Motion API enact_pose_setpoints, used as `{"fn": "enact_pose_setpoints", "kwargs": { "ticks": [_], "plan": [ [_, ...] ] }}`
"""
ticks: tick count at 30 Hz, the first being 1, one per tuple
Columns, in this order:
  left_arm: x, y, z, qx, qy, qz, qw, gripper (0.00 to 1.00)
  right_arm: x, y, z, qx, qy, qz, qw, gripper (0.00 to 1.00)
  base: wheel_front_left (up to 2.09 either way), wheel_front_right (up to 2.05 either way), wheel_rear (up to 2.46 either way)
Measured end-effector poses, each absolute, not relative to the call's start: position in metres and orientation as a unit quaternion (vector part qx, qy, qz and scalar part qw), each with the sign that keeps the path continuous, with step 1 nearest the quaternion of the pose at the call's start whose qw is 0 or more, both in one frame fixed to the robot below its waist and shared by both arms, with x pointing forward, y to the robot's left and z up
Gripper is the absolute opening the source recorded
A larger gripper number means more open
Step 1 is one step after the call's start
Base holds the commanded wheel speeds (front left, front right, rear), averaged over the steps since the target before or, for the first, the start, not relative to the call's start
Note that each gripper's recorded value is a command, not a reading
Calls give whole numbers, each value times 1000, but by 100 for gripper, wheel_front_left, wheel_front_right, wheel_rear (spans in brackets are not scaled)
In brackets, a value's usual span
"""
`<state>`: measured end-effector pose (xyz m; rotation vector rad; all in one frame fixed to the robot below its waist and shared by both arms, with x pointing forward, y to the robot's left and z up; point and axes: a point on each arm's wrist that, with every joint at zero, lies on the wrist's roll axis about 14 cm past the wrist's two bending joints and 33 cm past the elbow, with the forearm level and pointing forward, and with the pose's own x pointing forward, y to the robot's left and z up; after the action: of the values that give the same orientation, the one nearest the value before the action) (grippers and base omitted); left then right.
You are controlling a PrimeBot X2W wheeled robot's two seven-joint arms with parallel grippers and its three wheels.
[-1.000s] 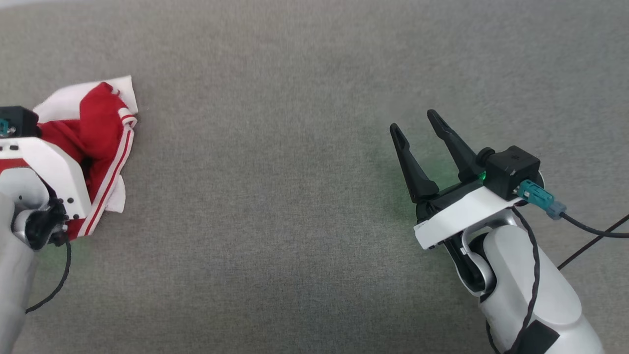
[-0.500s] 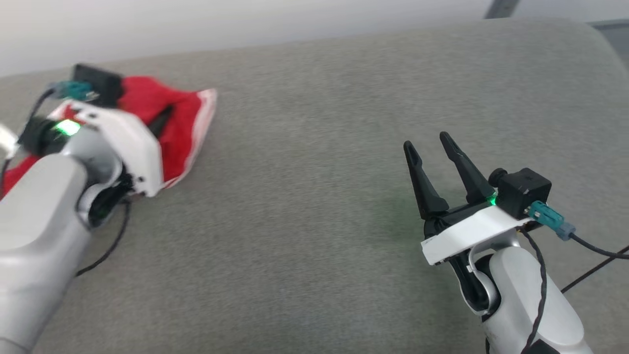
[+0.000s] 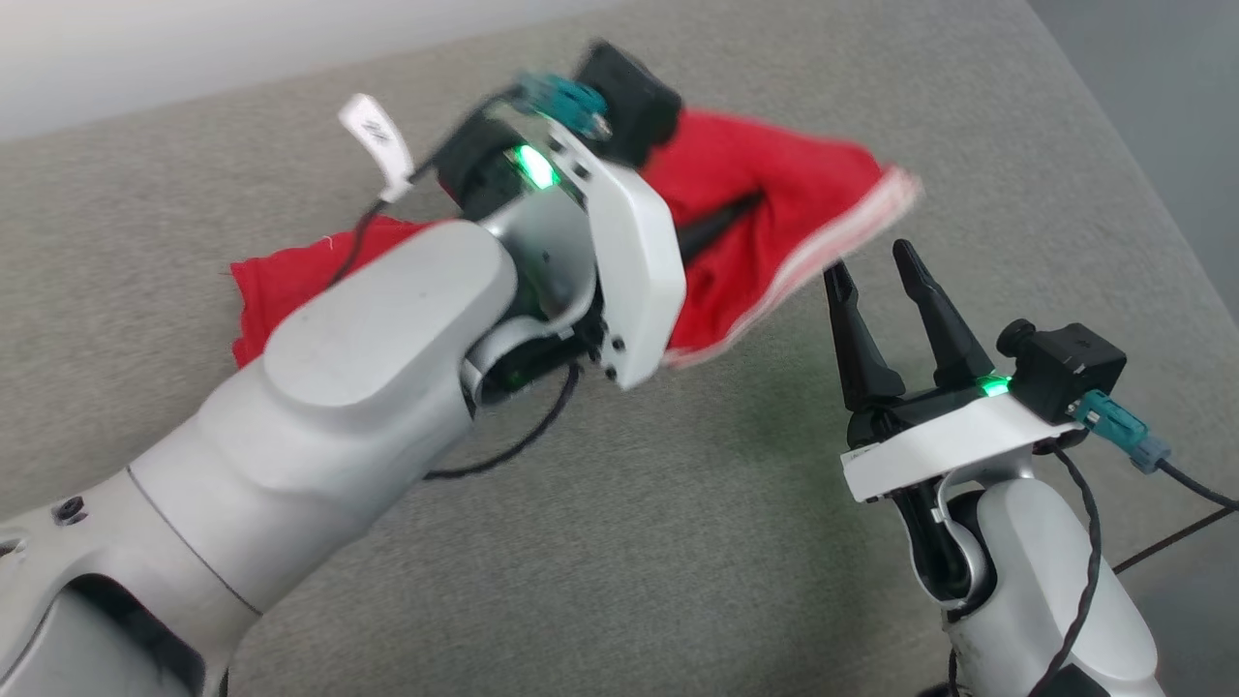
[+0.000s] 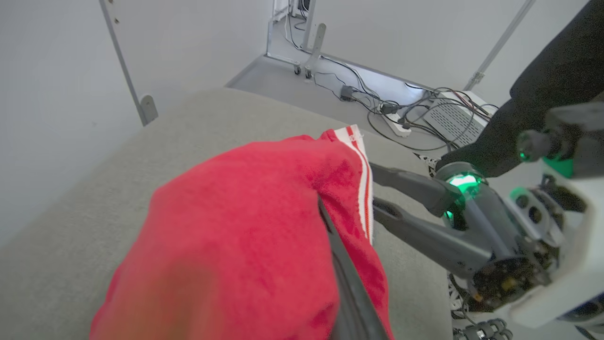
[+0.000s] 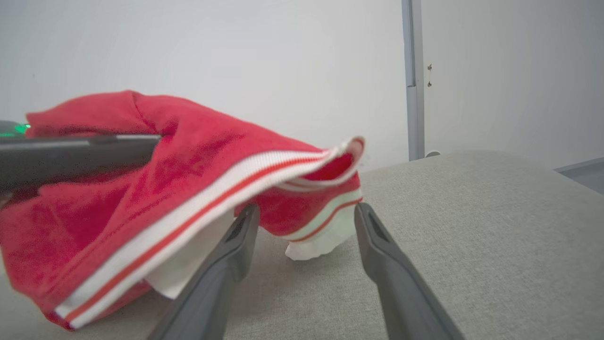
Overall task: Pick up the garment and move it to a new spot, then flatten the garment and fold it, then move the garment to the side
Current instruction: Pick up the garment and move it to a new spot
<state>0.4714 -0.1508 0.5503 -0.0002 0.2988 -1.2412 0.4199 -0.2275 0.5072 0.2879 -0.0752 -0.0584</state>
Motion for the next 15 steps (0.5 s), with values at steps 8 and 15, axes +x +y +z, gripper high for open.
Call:
{"fn": "enact_pose_setpoints", "kwargs": {
  "ticks": [8,15],
  "plan": [
    [462,-123,462,78,309,-577,752,0,413,-247,503,143,-35,-61,987,100,0,0,0],
    [480,-64,414,177,392,-515,741,0,412,-246,498,151,-30,-64,986,100,0,0,0]
  ]
}}
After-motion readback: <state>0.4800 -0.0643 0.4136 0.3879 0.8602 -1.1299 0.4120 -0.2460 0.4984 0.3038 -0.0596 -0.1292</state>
